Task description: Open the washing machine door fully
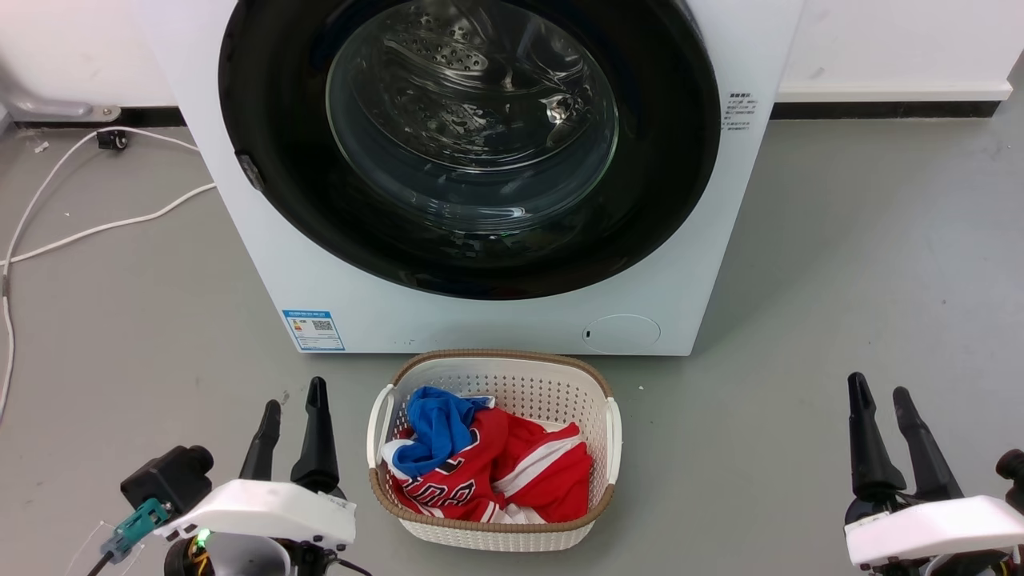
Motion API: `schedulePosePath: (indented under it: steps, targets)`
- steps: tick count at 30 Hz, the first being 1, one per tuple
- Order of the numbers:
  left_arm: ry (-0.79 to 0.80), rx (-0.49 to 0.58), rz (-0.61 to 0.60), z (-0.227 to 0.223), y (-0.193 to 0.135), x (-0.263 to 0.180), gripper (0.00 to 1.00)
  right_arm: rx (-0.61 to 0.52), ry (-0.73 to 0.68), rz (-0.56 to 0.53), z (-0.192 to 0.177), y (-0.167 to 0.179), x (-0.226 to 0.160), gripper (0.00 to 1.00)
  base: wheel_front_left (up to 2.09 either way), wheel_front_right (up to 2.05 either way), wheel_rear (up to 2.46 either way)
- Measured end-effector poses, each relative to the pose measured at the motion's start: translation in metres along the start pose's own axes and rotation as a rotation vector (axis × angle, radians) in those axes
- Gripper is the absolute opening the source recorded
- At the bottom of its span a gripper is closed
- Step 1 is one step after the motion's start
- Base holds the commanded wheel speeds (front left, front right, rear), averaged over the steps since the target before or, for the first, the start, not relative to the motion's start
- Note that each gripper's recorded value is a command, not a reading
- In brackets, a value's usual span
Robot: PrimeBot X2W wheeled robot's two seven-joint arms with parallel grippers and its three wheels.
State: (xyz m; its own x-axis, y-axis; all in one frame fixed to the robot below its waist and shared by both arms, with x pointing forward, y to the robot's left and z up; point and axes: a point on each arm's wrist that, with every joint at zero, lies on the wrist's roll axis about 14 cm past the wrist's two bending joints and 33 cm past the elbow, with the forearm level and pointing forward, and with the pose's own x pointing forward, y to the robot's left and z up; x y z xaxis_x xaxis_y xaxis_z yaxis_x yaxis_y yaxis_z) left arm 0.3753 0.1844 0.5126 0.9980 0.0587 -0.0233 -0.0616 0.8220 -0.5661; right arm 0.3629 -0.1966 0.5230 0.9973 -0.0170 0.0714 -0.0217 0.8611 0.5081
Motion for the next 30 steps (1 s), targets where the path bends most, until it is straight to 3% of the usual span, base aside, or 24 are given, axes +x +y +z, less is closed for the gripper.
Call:
schedulePosePath:
  steps: [30]
  targets:
    - [-0.1,0.31,-0.077,0.01,-0.021,-0.007,1.0,-0.288,-0.088,0.047,0.02,0.01,-0.007,1.0,0.0,0.0,0.0]
